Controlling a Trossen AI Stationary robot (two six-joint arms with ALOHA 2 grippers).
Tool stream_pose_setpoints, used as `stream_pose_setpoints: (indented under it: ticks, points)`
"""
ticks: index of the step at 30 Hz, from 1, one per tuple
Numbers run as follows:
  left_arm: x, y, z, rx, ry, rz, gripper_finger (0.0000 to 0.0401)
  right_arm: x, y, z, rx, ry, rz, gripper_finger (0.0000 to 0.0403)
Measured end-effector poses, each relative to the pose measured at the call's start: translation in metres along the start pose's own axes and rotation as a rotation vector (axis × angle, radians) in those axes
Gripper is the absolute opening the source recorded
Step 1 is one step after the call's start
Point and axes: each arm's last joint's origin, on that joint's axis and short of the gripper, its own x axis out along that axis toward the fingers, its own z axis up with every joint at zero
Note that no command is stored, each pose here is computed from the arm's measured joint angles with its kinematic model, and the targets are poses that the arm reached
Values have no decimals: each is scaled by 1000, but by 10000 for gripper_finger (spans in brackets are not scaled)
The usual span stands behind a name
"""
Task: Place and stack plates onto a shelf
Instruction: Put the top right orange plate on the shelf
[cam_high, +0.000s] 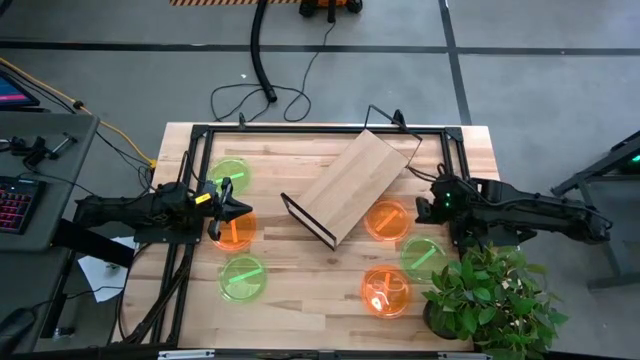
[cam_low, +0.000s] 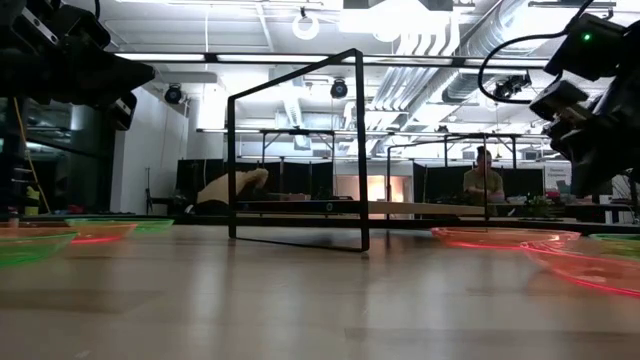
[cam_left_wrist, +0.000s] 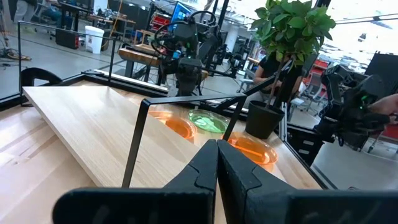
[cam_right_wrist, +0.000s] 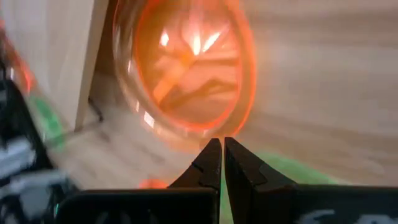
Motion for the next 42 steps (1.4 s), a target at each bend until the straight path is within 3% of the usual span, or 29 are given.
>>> stream_pose_setpoints:
  ticks: [7, 13, 20, 42]
  points:
    - [0, 0, 0, 0, 0, 0, 0, 2, 1, 6, 39, -158, -33, 8]
    - [0, 0, 0, 0, 0, 0, 0, 12, 1, 10, 46, -191, -149, 73]
    - [0, 0, 0, 0, 0, 0, 0, 25, 6, 15, 19, -165, -199, 135]
    - [0, 0, 0, 0, 0, 0, 0, 53, 15, 23, -40, -98, -236, 140]
